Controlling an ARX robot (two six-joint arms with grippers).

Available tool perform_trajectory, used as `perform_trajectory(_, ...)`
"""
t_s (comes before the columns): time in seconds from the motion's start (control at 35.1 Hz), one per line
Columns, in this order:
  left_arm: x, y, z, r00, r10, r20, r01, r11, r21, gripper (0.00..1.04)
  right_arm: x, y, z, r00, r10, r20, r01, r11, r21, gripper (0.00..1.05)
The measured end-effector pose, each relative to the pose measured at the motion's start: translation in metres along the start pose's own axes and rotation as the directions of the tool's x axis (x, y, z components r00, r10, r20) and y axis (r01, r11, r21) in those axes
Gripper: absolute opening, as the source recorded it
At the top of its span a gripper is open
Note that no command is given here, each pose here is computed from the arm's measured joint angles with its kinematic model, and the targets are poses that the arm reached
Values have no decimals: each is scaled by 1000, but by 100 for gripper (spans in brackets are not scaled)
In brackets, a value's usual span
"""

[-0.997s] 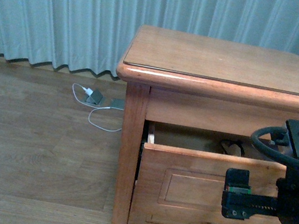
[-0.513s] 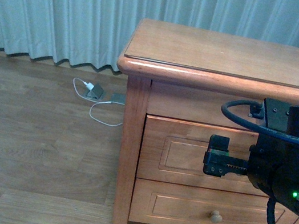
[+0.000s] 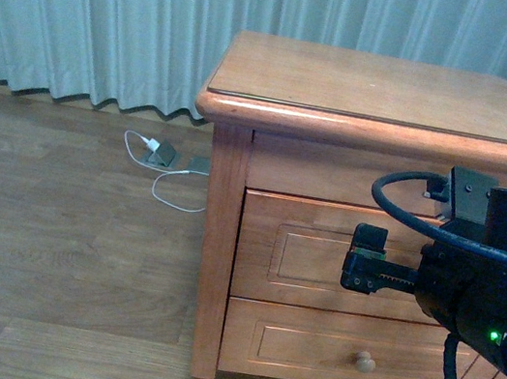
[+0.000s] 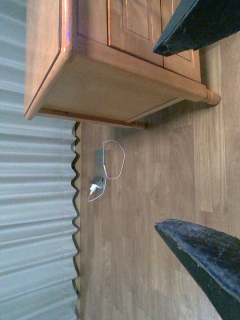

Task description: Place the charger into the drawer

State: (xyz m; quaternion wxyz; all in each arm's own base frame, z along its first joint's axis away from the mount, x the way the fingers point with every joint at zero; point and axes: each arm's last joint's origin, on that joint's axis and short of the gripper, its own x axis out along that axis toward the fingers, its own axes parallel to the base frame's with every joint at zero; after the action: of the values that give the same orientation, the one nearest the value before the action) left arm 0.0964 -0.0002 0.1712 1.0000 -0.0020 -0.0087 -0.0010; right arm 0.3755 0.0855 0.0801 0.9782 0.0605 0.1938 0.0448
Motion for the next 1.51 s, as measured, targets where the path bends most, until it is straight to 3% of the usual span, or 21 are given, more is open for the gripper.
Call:
perform_trajectory(0.26,0,0,0,1000,0,0,0,1000,0,98,-41,-8,16,999,53,-13,-53,999,9,96)
perform_trajectory(0.4,0,0,0,1000,0,0,0,1000,0,98,-86,-15,28,991,126,-47,-125,992,26,96)
perform_trajectory(0.6,0,0,0,1000,0,0,0,1000,0,98,-170,-30,45,988,145,-54,-142,988,61,96)
perform_trajectory(0.83,0,0,0,1000,0,0,0,1000,0,98,-252,-38,39,990,142,2,-142,988,64,96)
perform_trajectory(1.11,0,0,0,1000,0,0,0,1000,0,98,-275,-41,35,990,127,54,-132,986,97,96)
perform_trajectory(1.17,0,0,0,1000,0,0,0,1000,0,98,-274,-43,32,991,67,119,-74,995,61,92)
perform_trajectory(1.28,0,0,0,1000,0,0,0,1000,0,98,-277,-53,25,930,-71,361,89,995,-35,70)
perform_trajectory(1.51,0,0,0,1000,0,0,0,1000,0,98,-281,-54,9,924,-66,376,107,990,-90,24)
